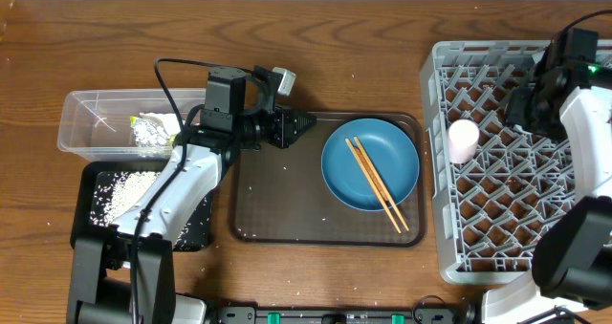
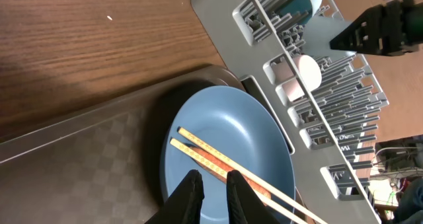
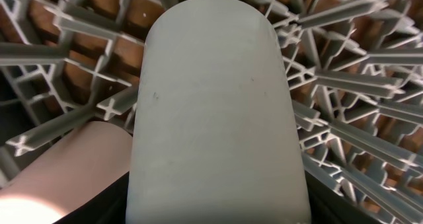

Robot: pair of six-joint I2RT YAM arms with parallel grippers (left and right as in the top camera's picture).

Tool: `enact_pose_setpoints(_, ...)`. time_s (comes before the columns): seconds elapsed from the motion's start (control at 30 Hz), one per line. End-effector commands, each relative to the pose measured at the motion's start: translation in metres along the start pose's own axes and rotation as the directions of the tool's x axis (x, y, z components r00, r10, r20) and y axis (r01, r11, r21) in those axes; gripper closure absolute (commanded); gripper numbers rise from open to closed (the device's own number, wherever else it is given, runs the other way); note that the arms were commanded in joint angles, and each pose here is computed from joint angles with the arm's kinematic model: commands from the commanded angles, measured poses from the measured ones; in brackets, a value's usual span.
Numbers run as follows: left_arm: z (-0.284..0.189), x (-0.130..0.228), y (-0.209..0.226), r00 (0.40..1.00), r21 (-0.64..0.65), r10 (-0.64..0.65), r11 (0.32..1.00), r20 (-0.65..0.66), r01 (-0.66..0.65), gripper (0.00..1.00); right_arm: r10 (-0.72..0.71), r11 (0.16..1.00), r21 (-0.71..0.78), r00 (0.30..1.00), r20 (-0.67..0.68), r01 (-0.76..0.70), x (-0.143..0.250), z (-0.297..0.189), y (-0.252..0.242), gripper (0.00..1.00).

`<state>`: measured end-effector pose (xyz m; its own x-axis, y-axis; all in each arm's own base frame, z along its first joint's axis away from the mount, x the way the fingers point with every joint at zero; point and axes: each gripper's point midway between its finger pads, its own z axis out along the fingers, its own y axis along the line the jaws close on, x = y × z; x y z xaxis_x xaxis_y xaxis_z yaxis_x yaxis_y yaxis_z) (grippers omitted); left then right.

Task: Sort waste into correct bins and load items into the dishwasher rack
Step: 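Lower the light-blue cup upside down into the grey rack and release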

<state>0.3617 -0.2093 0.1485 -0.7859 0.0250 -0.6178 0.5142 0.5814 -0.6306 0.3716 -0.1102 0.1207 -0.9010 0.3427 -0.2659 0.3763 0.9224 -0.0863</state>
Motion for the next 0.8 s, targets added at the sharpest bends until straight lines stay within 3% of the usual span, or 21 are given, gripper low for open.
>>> enact_pose_setpoints(0.0, 0.001, 0.002, 0.003, 1.0, -0.01, 0.015, 1.0, -0.004, -0.015, 0.83, 0.036, 0.999, 0.003, 0.999, -0.011, -0.036, 0.002, 0.004, -0.008, 0.69)
enact_pose_setpoints(0.03, 0.001, 0.002, 0.003, 1.0, -0.01, 0.015, 1.0, -0.004, -0.015, 0.83, 0.036, 0.999, 0.003, 0.999, -0.01, -0.036, 0.001, 0.004, -0.008, 0.57)
enact_pose_setpoints(0.07, 0.001, 0.002, 0.003, 1.0, -0.01, 0.015, 1.0, -0.004, -0.016, 0.77, 0.036, 0.999, 0.003, 0.999, -0.009, -0.036, 0.001, 0.003, -0.008, 0.42)
enact_pose_setpoints(0.17, 0.001, 0.002, 0.003, 1.0, -0.01, 0.015, 1.0, -0.004, -0.016, 0.74, 0.036, 0.999, 0.002, 0.999, -0.006, -0.036, 0.0, 0.003, -0.008, 0.14)
enact_pose_setpoints(0.2, 0.001, 0.002, 0.003, 1.0, -0.01, 0.015, 1.0, -0.004, -0.016, 0.74, 0.037, 0.999, 0.002, 0.999, -0.003, -0.037, -0.001, 0.002, -0.008, 0.01)
enact_pose_setpoints(0.53, 0.001, 0.002, 0.003, 1.0, -0.009, 0.015, 1.0, -0.004, -0.016, 0.74, 0.024, 1.0, -0.009, 0.999, 0.024, -0.024, -0.018, -0.039, -0.009, 0.01)
enact_pose_setpoints(0.77, 0.001, 0.002, 0.003, 1.0, -0.009, 0.015, 1.0, -0.004, -0.015, 0.74, -0.028, 0.989, -0.147, 1.0, -0.006, 0.027, -0.014, -0.084, 0.01, 0.01)
